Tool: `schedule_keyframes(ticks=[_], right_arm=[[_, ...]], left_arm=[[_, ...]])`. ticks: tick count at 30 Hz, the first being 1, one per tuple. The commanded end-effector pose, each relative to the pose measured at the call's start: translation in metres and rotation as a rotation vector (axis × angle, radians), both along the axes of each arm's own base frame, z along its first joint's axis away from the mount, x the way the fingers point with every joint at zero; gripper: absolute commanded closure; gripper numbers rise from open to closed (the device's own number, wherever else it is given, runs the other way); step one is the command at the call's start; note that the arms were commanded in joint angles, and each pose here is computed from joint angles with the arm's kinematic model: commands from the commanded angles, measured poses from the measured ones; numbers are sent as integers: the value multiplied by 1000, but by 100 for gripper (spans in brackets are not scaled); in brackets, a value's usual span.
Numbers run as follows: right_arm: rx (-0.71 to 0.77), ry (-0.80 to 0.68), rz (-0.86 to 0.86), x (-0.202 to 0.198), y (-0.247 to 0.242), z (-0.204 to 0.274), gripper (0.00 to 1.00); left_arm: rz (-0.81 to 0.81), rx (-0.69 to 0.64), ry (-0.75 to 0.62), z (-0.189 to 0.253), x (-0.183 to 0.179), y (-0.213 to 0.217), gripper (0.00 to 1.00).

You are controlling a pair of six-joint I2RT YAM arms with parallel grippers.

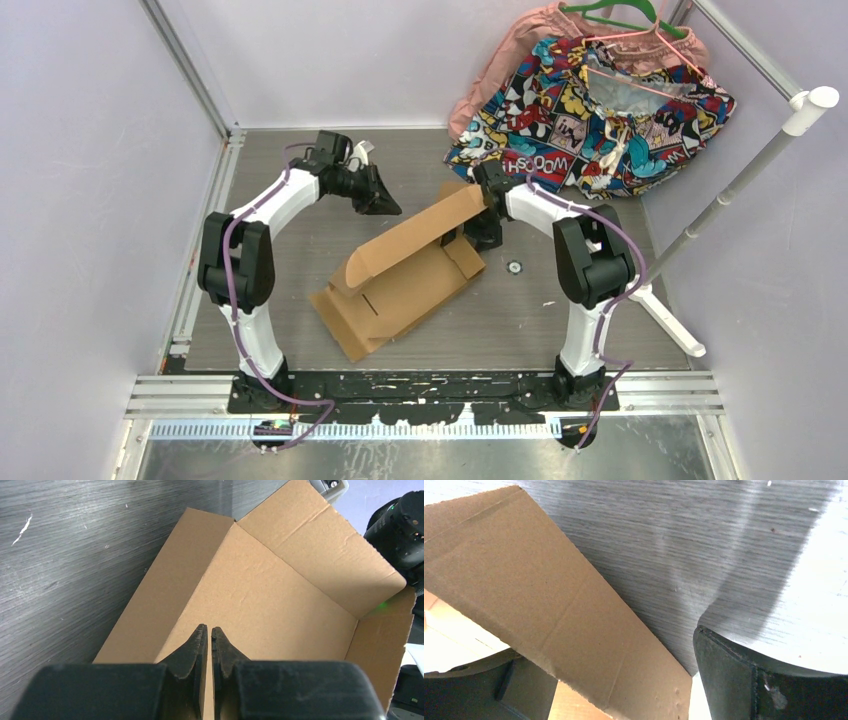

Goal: Fold the paper box
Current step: Fold the paper box at the center of the board.

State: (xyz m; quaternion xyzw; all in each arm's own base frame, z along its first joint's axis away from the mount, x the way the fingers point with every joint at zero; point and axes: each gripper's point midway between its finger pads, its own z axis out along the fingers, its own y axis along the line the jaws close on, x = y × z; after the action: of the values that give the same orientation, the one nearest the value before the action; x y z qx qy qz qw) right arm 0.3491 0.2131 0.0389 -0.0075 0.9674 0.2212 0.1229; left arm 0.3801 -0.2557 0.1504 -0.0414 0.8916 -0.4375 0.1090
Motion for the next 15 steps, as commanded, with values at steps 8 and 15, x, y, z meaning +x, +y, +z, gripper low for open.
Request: schedule_keyframes(ticks=[8, 15], right_arm=[[43, -111, 68, 7, 10, 78, 0], [-45, -50, 122, 2, 7, 84, 0]], left_arm=[[-62, -37, -30, 11, -10, -6, 92], [-45, -15, -92, 31, -13, -1, 92]])
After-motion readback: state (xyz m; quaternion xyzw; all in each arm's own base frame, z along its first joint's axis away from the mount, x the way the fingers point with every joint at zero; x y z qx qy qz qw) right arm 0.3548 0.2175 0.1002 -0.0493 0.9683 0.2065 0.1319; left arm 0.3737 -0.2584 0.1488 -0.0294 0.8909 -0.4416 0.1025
